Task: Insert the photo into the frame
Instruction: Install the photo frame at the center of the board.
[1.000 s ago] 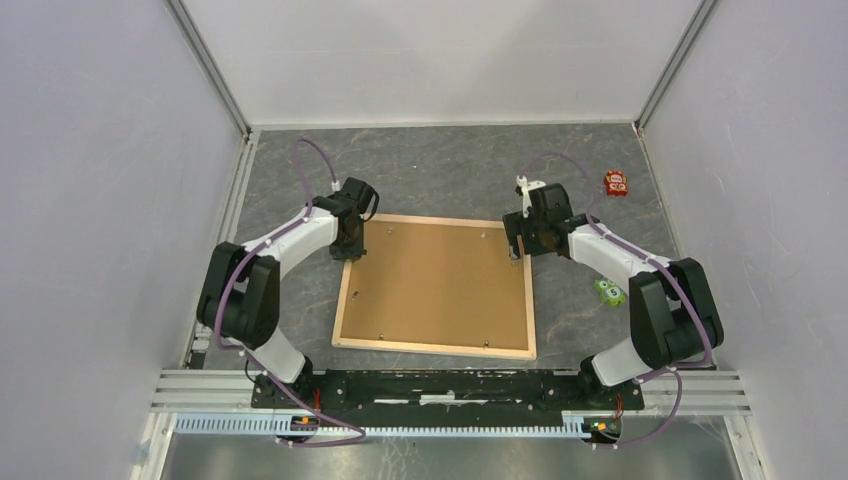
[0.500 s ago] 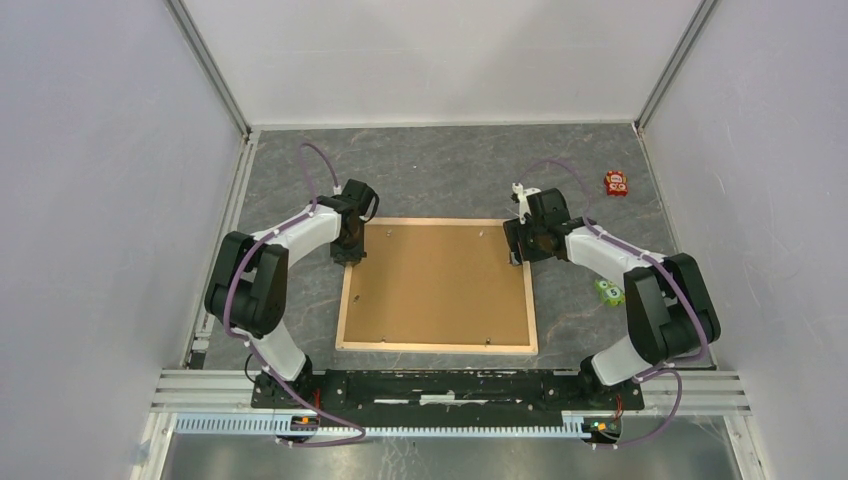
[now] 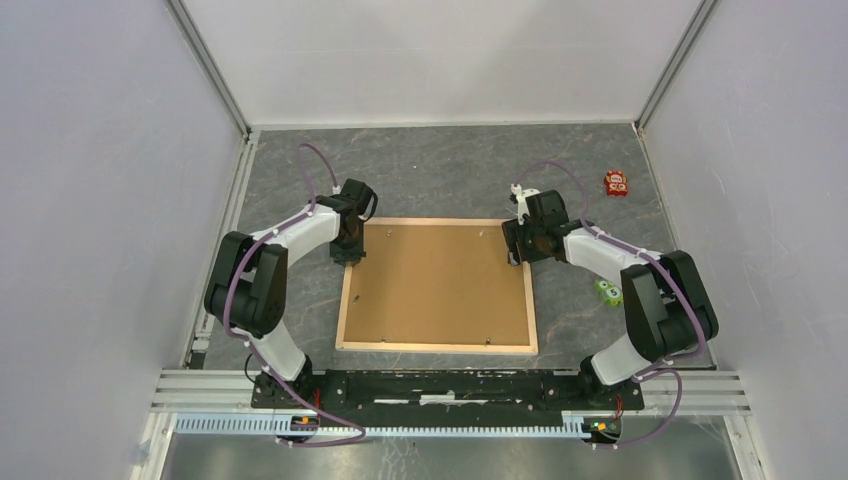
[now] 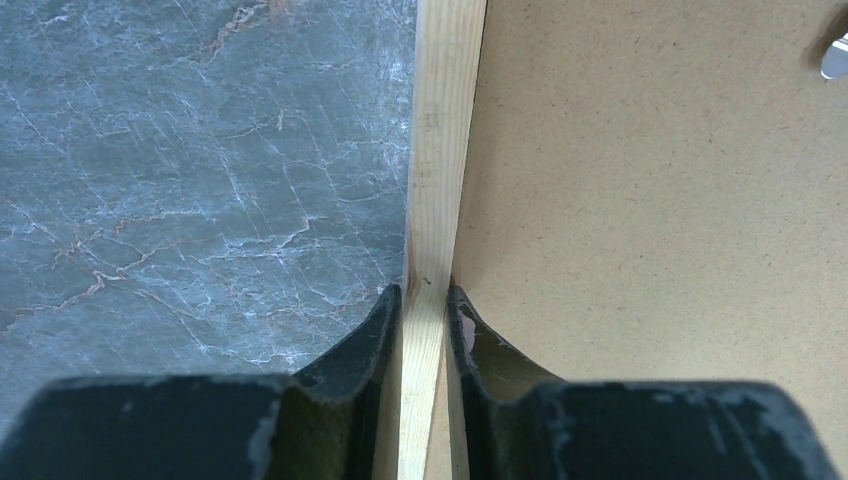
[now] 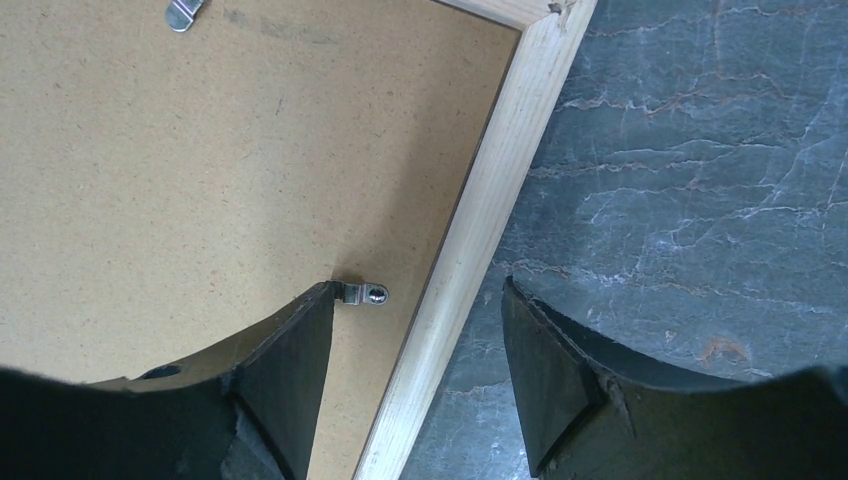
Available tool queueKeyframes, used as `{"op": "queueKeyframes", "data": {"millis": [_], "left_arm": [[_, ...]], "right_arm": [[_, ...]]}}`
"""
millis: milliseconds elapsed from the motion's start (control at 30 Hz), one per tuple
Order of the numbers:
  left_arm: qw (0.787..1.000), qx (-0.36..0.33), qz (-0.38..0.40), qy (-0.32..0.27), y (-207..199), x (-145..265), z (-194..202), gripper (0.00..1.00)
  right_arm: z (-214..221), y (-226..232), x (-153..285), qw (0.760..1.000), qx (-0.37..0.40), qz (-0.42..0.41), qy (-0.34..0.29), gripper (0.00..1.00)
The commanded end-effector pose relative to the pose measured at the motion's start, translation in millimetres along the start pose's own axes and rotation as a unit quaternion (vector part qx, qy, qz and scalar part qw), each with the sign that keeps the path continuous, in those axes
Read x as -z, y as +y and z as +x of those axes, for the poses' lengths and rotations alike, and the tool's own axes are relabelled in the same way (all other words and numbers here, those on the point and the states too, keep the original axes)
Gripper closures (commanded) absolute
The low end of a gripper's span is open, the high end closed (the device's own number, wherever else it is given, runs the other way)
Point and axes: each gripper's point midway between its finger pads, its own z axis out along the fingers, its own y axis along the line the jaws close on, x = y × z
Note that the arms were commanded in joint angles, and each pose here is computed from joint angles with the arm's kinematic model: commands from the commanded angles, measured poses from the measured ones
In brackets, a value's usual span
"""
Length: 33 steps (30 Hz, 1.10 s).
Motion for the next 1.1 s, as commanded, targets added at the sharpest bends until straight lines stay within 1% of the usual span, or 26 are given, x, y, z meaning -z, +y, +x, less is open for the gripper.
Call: {"op": "queueKeyframes", "data": {"millis": [0,167,233,367,467,600,767,867,1067], "left_arm": [[0.999,0.000,0.023,-0.028,-10,2,-20,0.98],[0.999,0.002,0.024,-0.029,-10,3,-19,0.98],[0.999,0.002,0.026,-0.028,-11,3,-19,0.98],[0.999,0.002,0.029,-0.026,-12,3,-18,0.98],[0.999,0.002,0.033,-0.025,-14,3,-18,0.98],[0.999,0.003,0.035,-0.024,-14,3,-18,0.98],[0.999,0.006,0.038,-0.024,-15,4,-18,0.98],[0.999,0.007,0.039,-0.026,-15,5,-19,0.98],[0.999,0.010,0.037,-0.025,-14,6,-17,0.98]], "right_arm": [[-3,1,-2,1.000,0.006,0.001,-0.013,0.33],[-1,-1,-7,1.000,-0.002,0.008,-0.016,0.36],[-1,-5,-9,1.000,-0.004,0.018,-0.019,0.36],[0,-10,-7,0.999,-0.018,0.036,-0.008,0.33],[-3,-12,-2,0.998,-0.046,0.049,-0.012,0.29],[-1,-4,1,0.996,-0.082,0.046,-0.006,0.29],[12,-3,0,0.995,-0.075,0.060,0.022,0.31],[21,-2,-1,0.995,-0.067,0.057,0.041,0.33],[25,-11,-3,0.994,-0.051,0.081,0.053,0.37]]}}
